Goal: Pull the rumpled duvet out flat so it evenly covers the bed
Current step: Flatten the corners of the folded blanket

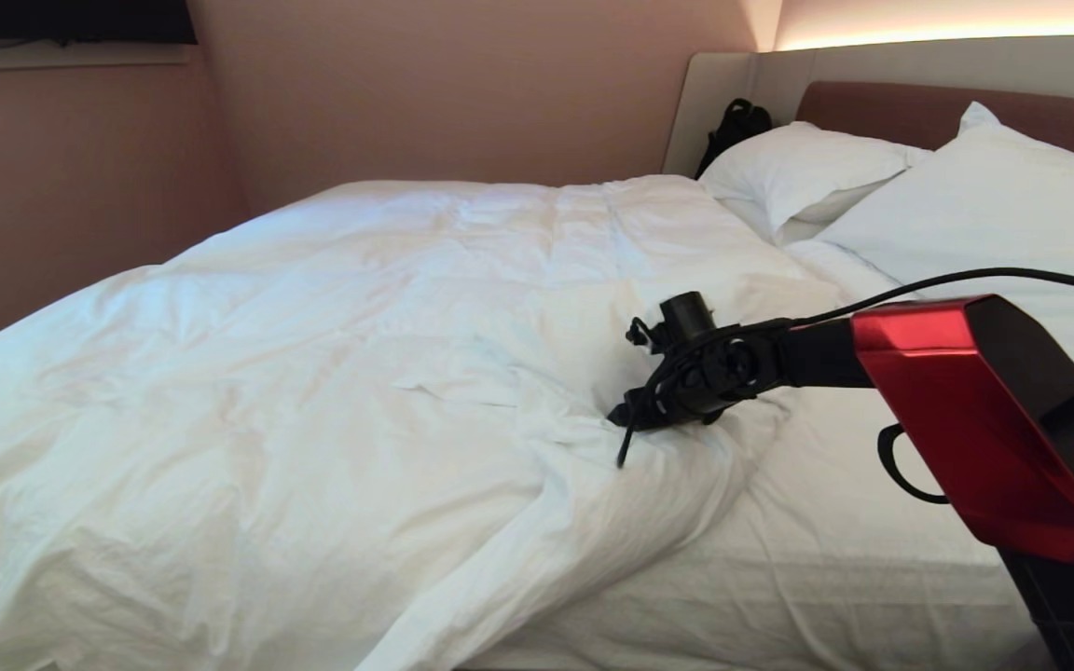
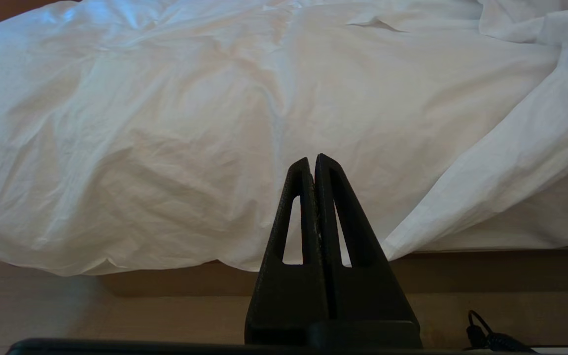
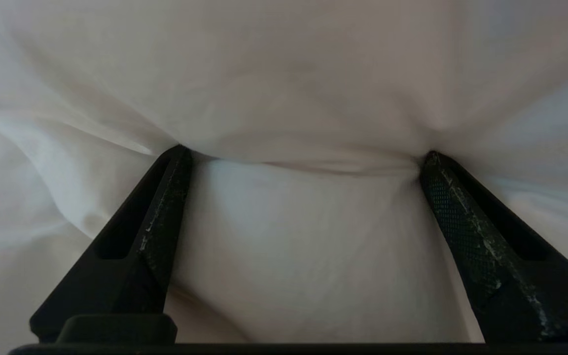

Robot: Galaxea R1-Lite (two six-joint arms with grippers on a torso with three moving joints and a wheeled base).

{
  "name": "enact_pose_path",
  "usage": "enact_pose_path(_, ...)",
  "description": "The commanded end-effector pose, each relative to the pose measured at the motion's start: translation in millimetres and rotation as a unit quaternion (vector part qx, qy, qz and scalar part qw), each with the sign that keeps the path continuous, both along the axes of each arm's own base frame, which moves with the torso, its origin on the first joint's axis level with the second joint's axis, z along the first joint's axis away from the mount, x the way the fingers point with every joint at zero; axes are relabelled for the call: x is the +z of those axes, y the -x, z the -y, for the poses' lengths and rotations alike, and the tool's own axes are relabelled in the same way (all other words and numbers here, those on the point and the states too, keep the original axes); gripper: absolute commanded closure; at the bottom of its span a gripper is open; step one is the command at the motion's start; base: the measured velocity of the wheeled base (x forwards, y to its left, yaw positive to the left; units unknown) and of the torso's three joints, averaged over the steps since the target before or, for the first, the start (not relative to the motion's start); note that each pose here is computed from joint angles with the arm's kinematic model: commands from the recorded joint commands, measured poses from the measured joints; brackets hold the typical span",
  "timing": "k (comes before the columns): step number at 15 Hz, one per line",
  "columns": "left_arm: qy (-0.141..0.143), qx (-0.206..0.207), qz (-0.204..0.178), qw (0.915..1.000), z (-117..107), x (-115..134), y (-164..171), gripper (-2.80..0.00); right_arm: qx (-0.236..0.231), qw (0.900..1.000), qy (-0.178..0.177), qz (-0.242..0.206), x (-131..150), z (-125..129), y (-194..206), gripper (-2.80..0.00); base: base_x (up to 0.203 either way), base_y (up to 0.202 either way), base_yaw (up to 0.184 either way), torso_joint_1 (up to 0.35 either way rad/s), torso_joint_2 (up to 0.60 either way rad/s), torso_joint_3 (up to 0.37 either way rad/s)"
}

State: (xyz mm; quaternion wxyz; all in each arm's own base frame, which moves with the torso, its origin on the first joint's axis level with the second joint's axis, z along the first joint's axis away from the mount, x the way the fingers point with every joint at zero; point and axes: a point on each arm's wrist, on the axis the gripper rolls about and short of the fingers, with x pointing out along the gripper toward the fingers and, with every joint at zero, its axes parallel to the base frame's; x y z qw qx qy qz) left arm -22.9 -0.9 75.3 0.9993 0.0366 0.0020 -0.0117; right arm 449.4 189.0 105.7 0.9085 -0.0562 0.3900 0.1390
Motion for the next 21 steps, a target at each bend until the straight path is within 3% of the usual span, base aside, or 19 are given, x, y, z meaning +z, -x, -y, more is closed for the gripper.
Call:
enact_pose_path(1, 0.0, 0.0, 0.0, 1.0, 0.0, -0.1, 0.0, 0.0, 0.006, 1.0, 0.015, -0.022, -28.3, -1.9, -5.5, -2.8, 0.0, 0.0, 0.0, 0.0, 0.0, 0.0)
enact_pose_path(7, 0.0, 0.0, 0.0, 1.0, 0.0, -0.1, 0.0, 0.0, 0.007, 0.999, 0.019, -0.026, -32.3, -1.5, -6.3, -2.8, 0.0, 0.0, 0.0, 0.0, 0.0, 0.0)
enact_pose_path(8, 0.0, 0.0, 0.0, 1.0, 0.0, -0.1, 0.0, 0.0, 0.007, 0.999, 0.019, -0.026, -32.3, -1.5, -6.3, 0.0, 0.0, 0.0, 0.0, 0.0, 0.0, 0.0)
enact_pose_path(16, 0.0, 0.0, 0.0, 1.0, 0.0, -0.1, 0.0, 0.0, 0.006, 1.0, 0.015, -0.02, -23.4, -0.7, -4.4, 0.0, 0.0, 0.0, 0.0, 0.0, 0.0, 0.0)
enact_pose_path(21, 0.0, 0.0, 0.0, 1.0, 0.0, -0.1, 0.0, 0.0, -0.005, 1.0, -0.005, 0.019, 32.7, 12.2, 8.5, 0.0, 0.0, 0.0, 0.0, 0.0, 0.0, 0.0)
